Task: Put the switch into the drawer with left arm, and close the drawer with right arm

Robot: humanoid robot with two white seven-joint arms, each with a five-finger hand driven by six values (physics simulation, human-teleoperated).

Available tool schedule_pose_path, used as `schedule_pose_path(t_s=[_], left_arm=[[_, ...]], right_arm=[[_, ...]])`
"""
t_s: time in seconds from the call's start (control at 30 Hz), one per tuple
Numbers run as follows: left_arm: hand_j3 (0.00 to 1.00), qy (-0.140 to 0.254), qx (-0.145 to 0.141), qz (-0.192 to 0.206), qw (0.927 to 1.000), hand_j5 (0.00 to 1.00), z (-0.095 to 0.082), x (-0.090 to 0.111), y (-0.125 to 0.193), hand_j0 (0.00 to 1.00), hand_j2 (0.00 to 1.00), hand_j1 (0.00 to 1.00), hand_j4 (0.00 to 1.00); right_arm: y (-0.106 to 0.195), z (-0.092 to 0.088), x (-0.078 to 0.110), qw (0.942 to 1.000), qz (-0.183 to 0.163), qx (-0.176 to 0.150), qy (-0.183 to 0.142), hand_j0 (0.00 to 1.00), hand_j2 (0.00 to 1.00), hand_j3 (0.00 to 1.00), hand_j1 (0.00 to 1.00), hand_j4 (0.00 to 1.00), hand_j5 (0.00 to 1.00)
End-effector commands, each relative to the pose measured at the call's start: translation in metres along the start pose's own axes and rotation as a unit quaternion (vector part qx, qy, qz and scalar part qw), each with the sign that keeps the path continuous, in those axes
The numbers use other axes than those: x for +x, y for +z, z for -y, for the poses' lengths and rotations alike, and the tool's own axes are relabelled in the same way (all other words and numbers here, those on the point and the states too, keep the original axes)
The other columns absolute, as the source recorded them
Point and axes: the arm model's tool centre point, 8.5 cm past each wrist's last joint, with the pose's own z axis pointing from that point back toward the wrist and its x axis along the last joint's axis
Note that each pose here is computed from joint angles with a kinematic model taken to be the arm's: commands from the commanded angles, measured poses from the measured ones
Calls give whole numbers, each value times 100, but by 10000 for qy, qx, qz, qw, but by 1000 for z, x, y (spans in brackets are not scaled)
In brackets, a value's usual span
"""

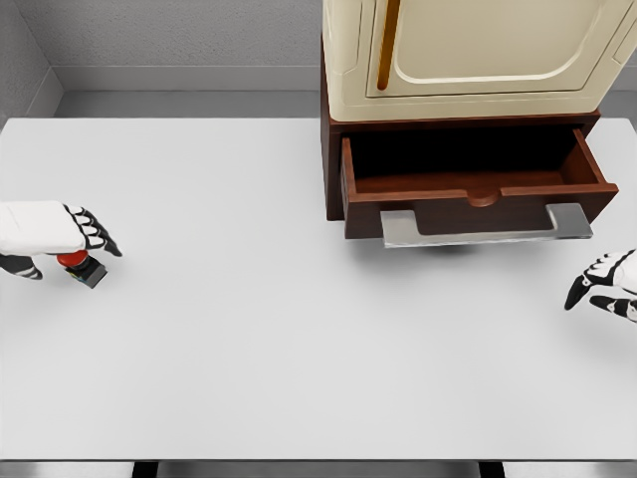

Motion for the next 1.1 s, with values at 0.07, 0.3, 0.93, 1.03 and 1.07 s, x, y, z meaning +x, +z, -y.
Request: schedule_pose_path(t_s=[0.07, 0.3, 0.93, 1.03, 1.07], left_arm=[[80, -35, -30, -32, 10000, 80, 1, -1, 0, 80, 80, 80, 80], [66, -56, -25, -17, 10000, 66, 0, 1, 1, 66, 66, 66, 66], [38, -178, 283, 108, 9994, 38, -23, 7, 3, 38, 38, 38, 38], [38, -203, 553, 173, 9981, 38, -43, 9, 8, 38, 38, 38, 38], [38, -182, 632, 183, 9977, 38, -48, 8, 10, 38, 38, 38, 38]], right_arm=[[0, 1, 0, 10000, 9, -17, -25, 50, 50, 50, 50, 50, 50], [-4, 7, 1, 10000, 54, 37, 65, 50, 50, 50, 50, 50, 50], [-14, 6, 4, 9997, 184, 128, 82, 50, 50, 50, 50, 50, 50], [-14, 6, 4, 9997, 187, 133, 78, 50, 50, 50, 50, 50, 50], [-14, 6, 4, 9997, 187, 133, 78, 50, 50, 50, 50, 50, 50]])
